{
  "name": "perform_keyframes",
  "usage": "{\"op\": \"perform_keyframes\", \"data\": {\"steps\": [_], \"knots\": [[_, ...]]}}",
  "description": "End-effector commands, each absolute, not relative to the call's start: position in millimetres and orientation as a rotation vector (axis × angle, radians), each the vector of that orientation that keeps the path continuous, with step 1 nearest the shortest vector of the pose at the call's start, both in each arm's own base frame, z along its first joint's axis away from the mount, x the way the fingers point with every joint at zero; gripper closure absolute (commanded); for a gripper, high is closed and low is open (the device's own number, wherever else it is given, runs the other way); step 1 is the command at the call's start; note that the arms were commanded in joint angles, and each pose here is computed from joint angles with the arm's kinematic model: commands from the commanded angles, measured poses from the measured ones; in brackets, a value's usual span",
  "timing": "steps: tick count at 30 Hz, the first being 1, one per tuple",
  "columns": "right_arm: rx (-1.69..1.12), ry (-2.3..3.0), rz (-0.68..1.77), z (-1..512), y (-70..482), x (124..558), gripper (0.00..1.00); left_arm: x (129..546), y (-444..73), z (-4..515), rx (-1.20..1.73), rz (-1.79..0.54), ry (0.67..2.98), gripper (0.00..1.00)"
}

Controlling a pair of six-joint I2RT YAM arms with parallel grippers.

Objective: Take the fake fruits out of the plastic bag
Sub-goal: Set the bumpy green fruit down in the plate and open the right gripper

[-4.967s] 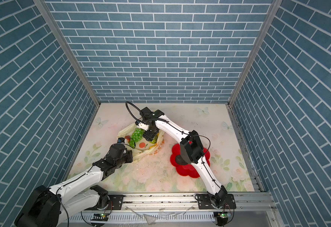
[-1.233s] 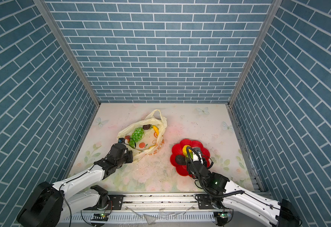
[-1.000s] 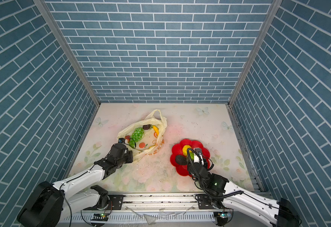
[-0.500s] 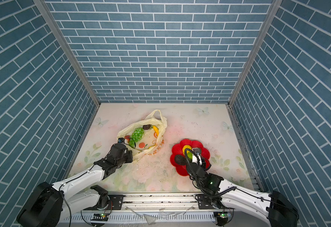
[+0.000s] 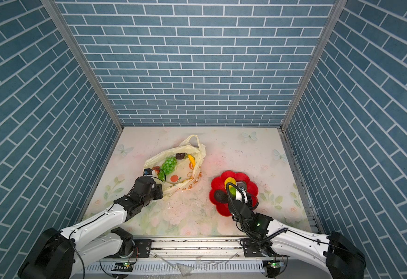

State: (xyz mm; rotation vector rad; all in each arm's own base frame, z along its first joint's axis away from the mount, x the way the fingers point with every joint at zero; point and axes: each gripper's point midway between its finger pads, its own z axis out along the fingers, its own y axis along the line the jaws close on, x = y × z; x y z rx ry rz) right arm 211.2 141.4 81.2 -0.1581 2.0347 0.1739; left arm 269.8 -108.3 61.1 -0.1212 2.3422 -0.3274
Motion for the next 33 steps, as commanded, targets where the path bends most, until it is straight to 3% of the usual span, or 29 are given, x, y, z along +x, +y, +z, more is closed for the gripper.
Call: {"op": "perform_keyframes", "data": {"steps": [1, 7, 22, 33], "knots": [[-0.156, 2.046, 0.17, 75.5, 138.3, 208.4, 0.35, 266.3, -100.9, 56.7, -0.122, -0.287, 2.351, 1.0], [-0.129, 2.052, 0.186, 76.2, 134.3, 205.9, 0.26, 266.9, -100.5, 58.0, -0.123, -0.284, 2.346, 1.0], [-0.096, 2.066, 0.165, 78.6, 129.5, 206.0, 0.2, 266.7, -99.4, 59.7, -0.123, -0.28, 2.339, 1.0], [-0.139, 2.047, 0.193, 145.5, 154.0, 216.5, 0.16, 269.7, -109.6, 60.4, -0.071, -0.315, 2.354, 1.0]]}}
